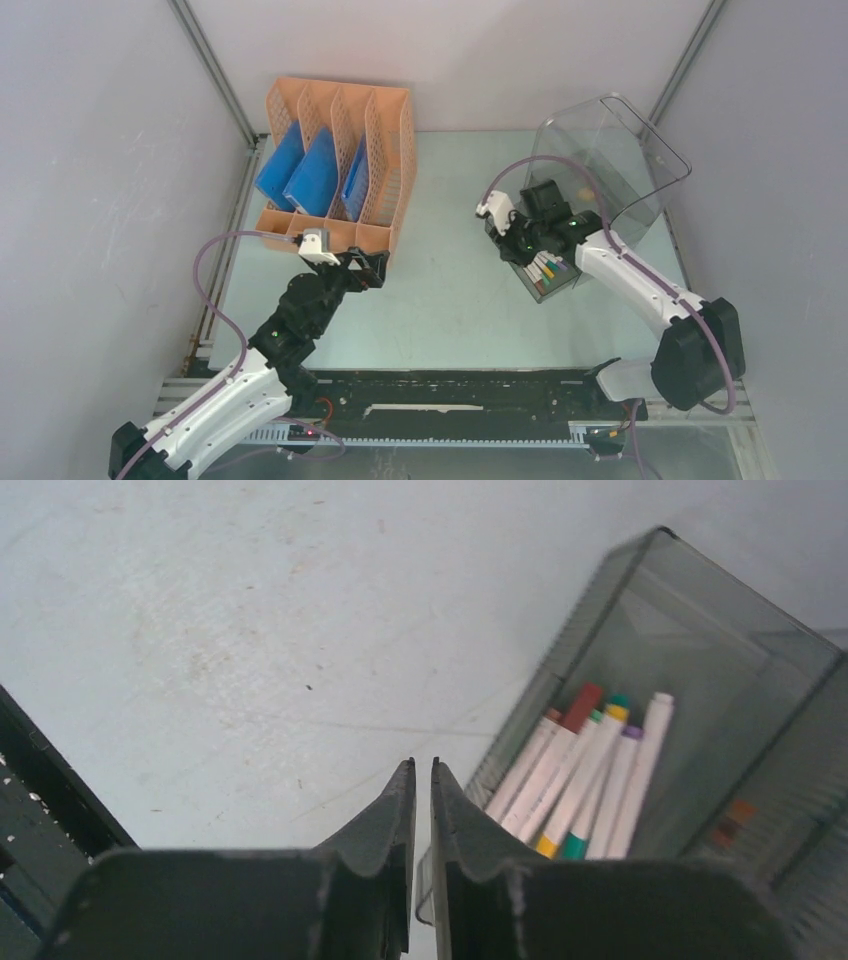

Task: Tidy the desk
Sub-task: Close the drawer in the storage box.

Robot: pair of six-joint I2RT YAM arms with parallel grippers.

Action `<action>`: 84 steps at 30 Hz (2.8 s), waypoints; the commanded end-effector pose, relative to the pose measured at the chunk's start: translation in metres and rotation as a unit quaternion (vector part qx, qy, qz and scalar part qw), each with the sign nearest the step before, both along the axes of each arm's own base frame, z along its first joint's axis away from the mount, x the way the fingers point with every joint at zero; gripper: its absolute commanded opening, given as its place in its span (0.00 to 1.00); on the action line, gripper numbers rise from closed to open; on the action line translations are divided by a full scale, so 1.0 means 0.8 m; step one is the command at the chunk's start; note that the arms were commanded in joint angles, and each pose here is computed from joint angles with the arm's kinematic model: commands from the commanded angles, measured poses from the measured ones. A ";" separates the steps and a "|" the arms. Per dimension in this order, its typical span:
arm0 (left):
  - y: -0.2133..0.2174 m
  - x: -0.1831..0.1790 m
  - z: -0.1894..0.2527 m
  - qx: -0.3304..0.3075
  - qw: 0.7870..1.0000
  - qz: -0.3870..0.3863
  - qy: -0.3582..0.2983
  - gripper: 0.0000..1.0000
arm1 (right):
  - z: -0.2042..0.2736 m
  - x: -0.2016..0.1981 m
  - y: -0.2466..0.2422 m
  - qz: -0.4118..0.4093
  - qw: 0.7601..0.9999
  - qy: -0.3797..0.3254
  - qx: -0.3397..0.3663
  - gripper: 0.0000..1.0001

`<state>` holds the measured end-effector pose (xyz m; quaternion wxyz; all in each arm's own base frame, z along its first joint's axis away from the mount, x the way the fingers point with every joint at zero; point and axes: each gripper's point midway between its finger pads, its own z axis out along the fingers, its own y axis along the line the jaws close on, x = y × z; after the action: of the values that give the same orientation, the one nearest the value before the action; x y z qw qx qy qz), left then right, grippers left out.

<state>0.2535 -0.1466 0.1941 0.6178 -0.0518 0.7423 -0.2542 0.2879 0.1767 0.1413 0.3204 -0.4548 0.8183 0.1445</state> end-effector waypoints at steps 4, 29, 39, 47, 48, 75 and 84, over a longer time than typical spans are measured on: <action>0.004 0.000 -0.001 -0.013 1.000 0.005 0.000 1.00 | -0.045 -0.001 0.025 0.031 0.994 -0.010 -0.102 0.09; 0.012 -0.003 -0.016 -0.023 1.000 0.010 0.007 1.00 | -0.133 0.070 -0.104 -0.096 0.904 -0.051 -0.413 0.01; 0.010 -0.001 -0.014 -0.027 1.000 0.005 0.007 1.00 | -0.117 0.085 -0.160 -0.170 0.899 -0.038 -0.403 0.05; 0.010 -0.004 -0.008 -0.033 0.999 0.002 0.002 1.00 | -0.099 0.078 -0.133 -0.150 0.923 -0.043 -0.352 0.06; 0.010 -0.004 -0.008 -0.033 0.999 0.002 0.003 1.00 | -0.095 0.076 -0.126 -0.144 0.930 -0.041 -0.335 0.06; 0.002 -0.013 0.139 0.010 0.997 -0.071 -0.036 1.00 | 0.220 -0.044 -0.073 -0.044 0.969 -0.218 0.108 0.33; 0.019 -0.039 0.197 0.053 0.994 -0.080 -0.041 1.00 | 0.318 -0.075 -0.061 -0.036 0.951 -0.222 0.214 0.98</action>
<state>0.2384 -0.1403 0.3337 0.6239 0.0197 0.7286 -0.2820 0.2457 0.1173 0.3608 0.5714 -0.3824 0.7121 0.1421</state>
